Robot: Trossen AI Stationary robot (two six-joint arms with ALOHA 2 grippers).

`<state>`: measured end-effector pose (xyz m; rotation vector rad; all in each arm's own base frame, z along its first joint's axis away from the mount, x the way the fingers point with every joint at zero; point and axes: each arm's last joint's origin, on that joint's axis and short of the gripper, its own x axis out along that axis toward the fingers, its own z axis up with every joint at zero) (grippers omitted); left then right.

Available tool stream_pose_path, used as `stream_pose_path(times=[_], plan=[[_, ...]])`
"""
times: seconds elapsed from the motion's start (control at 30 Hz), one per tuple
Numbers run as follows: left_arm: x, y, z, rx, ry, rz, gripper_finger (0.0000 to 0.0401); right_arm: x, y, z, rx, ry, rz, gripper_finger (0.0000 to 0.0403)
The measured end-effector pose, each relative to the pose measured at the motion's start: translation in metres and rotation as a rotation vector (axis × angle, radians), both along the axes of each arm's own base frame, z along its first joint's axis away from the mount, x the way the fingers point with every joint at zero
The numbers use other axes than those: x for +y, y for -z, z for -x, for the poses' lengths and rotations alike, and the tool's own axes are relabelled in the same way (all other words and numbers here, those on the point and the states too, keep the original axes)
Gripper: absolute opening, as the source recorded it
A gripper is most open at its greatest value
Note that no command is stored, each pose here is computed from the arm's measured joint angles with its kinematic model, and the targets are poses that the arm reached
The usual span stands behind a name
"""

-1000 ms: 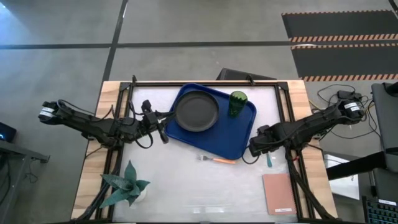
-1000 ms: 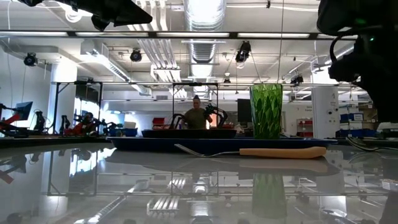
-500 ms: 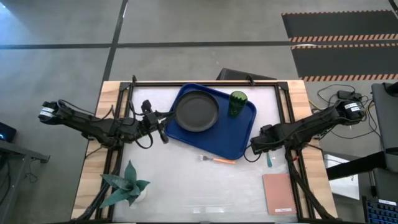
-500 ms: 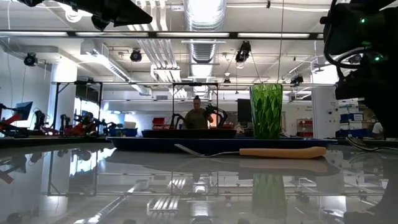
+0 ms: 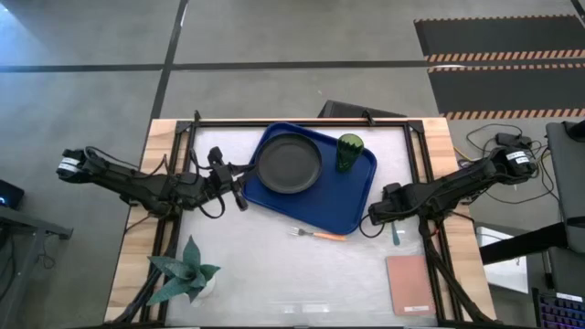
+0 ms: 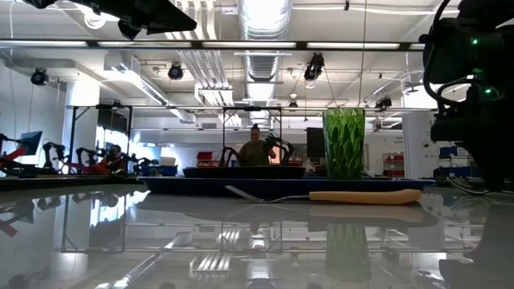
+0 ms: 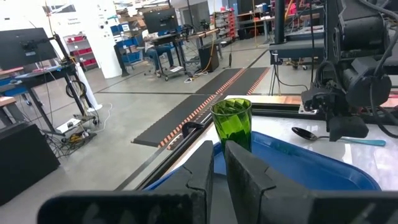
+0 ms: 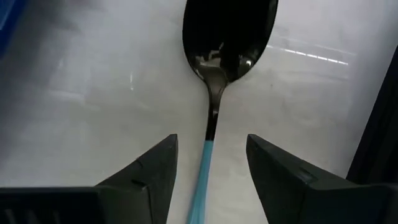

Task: Pick and place plate/cup/fork/spoon on tray
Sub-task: Put the blue spoon on the blue tray to the right of the black plate

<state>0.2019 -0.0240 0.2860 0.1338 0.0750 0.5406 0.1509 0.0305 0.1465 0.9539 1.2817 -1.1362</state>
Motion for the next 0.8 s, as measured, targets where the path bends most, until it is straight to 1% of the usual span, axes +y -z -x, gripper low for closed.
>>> stream_pose_path(times=[0.13, 0.3, 0.43, 0.57, 0.8], plan=[[0.000, 0.001, 0.000, 0.004, 0.000, -0.003, 0.0024, -0.001, 0.000, -0.001, -0.011, -0.003, 0.024, 0.0158], [0.000, 0.001, 0.000, 0.003, 0.000, -0.003, 0.0024, -0.002, 0.003, -0.001, -0.037, -0.006, 0.067, 0.0114], [0.000, 0.001, 0.000, -0.004, 0.000, -0.002, 0.0024, -0.003, 0.008, 0.002, -0.036, 0.012, 0.071, 0.0081], [0.000, 0.001, 0.000, -0.006, 0.000, -0.003, 0.0024, -0.003, 0.012, 0.005, -0.032, 0.018, 0.075, 0.0057], [0.000, 0.001, 0.000, -0.006, 0.000, -0.003, 0.0024, -0.003, 0.010, 0.002, -0.039, 0.003, 0.068, 0.0014]])
